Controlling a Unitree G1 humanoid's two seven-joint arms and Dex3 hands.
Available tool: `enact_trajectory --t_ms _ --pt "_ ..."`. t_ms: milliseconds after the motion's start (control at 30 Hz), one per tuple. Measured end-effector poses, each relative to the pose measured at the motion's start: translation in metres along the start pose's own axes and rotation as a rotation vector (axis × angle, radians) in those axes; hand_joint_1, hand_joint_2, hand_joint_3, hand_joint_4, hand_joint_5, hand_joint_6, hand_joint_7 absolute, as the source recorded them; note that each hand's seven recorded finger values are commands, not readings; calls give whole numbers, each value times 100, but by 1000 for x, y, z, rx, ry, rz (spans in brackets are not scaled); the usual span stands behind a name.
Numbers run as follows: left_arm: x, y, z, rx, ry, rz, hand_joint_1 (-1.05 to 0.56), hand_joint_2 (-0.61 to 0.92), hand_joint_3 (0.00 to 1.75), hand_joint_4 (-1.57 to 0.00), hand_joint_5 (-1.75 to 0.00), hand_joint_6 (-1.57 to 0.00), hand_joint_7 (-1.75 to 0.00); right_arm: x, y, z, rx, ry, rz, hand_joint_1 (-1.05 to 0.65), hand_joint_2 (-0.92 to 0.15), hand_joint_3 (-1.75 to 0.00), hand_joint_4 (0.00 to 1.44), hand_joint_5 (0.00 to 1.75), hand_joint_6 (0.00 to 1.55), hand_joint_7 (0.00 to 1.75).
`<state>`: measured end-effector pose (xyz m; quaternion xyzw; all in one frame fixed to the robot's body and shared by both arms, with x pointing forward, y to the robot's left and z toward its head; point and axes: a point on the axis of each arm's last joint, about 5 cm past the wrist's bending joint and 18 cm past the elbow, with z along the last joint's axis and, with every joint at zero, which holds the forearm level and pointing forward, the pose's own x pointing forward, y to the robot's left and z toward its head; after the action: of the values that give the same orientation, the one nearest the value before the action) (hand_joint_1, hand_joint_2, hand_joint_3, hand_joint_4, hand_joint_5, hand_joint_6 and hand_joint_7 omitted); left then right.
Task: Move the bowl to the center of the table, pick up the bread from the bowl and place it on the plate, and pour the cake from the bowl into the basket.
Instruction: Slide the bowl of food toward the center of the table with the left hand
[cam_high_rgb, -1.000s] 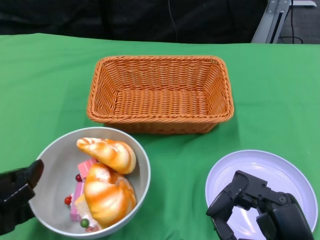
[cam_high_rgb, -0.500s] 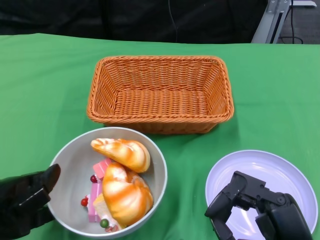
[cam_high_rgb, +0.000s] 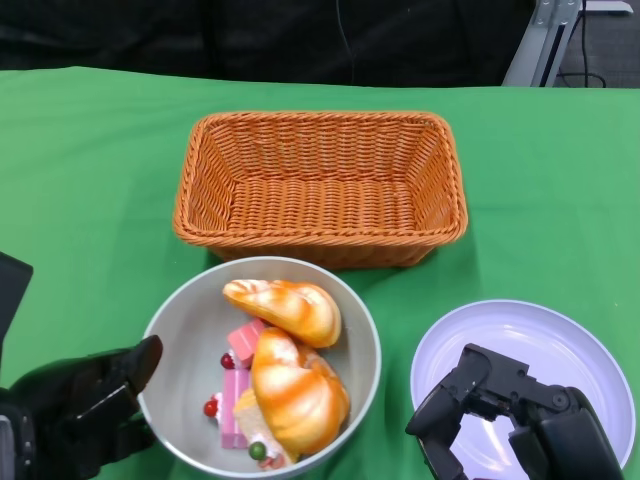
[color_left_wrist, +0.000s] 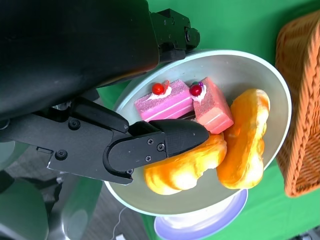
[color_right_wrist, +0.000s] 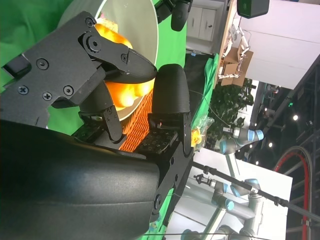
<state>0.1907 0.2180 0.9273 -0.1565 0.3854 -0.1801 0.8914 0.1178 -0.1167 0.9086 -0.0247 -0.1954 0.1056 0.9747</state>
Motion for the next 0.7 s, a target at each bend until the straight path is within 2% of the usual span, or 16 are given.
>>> enact_trajectory --t_ms 333,700 --pt "4 -11 -3 -21 8 -53 -73 92 64 0 0 0 0 0 2 0 -11 2 7 -25 -40 -114 87 154 81 126" --pt "8 -19 -4 8 28 -87 -72 92 66 0 0 0 0 0 3 0 -9 -8 3 -27 -45 -104 87 154 82 124"
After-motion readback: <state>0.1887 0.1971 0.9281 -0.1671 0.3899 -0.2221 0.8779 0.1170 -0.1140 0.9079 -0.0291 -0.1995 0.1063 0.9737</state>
